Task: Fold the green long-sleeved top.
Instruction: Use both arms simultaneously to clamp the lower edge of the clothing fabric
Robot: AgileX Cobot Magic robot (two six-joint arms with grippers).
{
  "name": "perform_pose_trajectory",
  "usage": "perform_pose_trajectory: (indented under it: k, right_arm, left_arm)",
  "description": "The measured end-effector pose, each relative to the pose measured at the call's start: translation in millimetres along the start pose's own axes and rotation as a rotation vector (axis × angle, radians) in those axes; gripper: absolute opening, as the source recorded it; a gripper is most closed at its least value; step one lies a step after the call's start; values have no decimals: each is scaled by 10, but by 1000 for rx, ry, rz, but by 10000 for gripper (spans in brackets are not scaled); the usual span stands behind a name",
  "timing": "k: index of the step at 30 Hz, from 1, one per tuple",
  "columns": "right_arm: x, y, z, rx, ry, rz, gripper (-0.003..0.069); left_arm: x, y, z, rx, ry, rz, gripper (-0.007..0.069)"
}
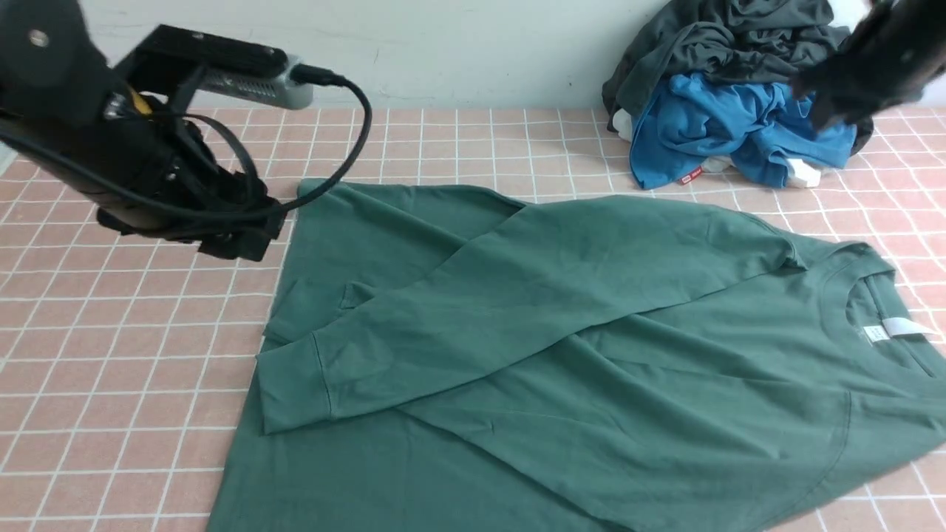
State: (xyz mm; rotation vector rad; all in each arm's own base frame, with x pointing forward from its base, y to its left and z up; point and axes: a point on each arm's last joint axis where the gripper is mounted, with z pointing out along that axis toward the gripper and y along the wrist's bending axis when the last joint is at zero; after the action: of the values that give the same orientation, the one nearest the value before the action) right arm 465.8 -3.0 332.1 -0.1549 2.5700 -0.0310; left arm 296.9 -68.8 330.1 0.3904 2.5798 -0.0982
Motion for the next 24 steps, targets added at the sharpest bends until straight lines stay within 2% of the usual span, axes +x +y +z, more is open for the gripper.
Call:
perform_pose_trajectory:
  k: [3, 6, 7, 10, 15, 19, 22, 24]
  right_arm:
    - [88, 197, -626, -24, -71, -34, 179]
    - [285, 457, -888, -68, -63, -94, 149]
    - [402, 575, -946, -96, -44, -123, 140]
    - [889, 954, -947, -207, 64, -223, 124]
    - [1633, 1409, -753, -347, 147, -406, 118]
    - [1926, 1519, -664, -376, 165, -507, 119]
    - [1932, 1552, -683, -382, 136, -520, 119]
    - [1918, 1554, -709, -386, 114, -513, 119]
  left_arm:
    - [262, -142, -8, 88, 65, 71, 432]
    - [527, -313, 205, 153, 163, 233, 430]
    - [643, -408, 321, 183, 188, 337, 430]
    - [989, -622, 654, 253, 241, 616, 430]
    - [1268, -786, 997, 342, 322, 931, 430]
    - [1323, -758, 1117, 340, 380, 1091, 430]
    - [1345, -678, 1158, 294, 445, 1195, 430]
    - [1356, -620, 1166, 269, 476, 1206, 430]
